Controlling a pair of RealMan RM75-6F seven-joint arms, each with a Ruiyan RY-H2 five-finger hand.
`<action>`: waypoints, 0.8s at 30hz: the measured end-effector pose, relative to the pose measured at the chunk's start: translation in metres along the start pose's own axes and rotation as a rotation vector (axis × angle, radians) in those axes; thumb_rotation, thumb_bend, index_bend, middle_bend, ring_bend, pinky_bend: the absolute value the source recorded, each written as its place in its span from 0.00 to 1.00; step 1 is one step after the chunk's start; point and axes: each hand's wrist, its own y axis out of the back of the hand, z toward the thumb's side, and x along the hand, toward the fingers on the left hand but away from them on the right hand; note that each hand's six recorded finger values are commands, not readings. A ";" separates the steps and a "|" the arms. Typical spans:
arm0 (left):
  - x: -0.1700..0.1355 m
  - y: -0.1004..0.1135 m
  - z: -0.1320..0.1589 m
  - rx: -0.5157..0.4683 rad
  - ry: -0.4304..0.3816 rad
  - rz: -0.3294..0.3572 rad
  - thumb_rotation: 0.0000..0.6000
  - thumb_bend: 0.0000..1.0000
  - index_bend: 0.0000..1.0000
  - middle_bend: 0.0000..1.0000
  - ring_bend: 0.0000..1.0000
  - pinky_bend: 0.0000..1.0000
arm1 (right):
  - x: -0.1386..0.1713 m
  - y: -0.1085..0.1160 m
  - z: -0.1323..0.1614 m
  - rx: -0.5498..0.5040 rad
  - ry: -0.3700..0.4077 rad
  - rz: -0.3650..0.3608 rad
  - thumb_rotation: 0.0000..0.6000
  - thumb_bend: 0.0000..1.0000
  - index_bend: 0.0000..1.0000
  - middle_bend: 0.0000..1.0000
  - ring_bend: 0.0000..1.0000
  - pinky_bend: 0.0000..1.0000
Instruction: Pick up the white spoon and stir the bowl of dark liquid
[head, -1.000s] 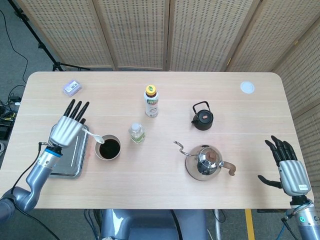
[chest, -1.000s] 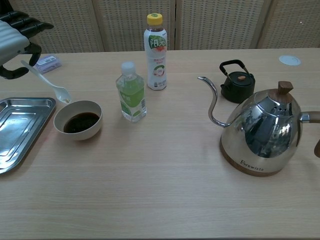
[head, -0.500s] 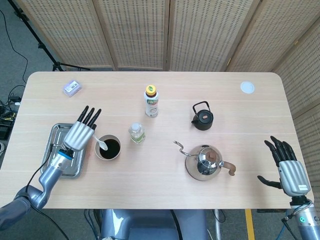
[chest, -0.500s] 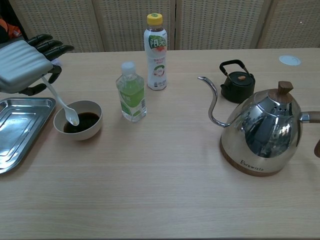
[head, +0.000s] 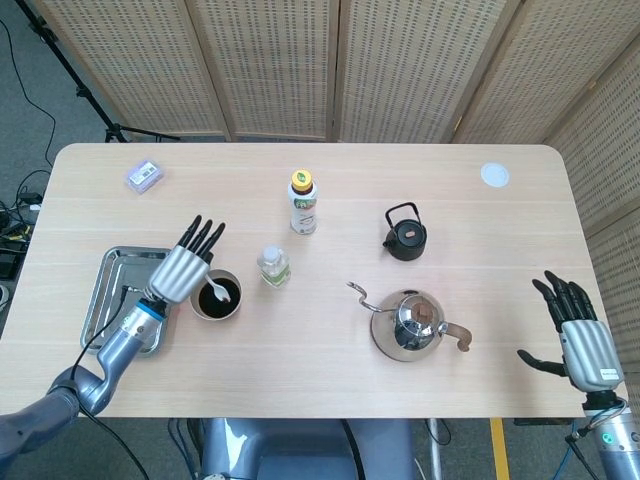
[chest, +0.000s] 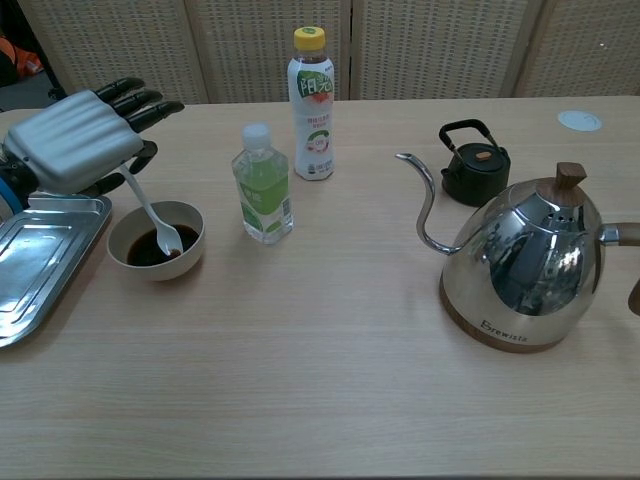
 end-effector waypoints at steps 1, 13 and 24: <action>0.000 0.000 0.001 0.001 -0.002 0.001 1.00 0.38 0.63 0.00 0.00 0.00 | 0.000 0.000 0.000 0.000 0.000 -0.001 1.00 0.00 0.07 0.00 0.00 0.00; 0.009 0.006 0.014 -0.007 -0.022 0.011 1.00 0.38 0.64 0.00 0.00 0.00 | 0.001 0.000 0.001 0.000 0.004 0.001 1.00 0.00 0.07 0.00 0.00 0.00; 0.022 0.004 0.012 -0.002 -0.008 -0.012 1.00 0.38 0.64 0.00 0.00 0.00 | 0.001 0.003 0.001 -0.004 0.004 -0.007 1.00 0.00 0.07 0.00 0.00 0.00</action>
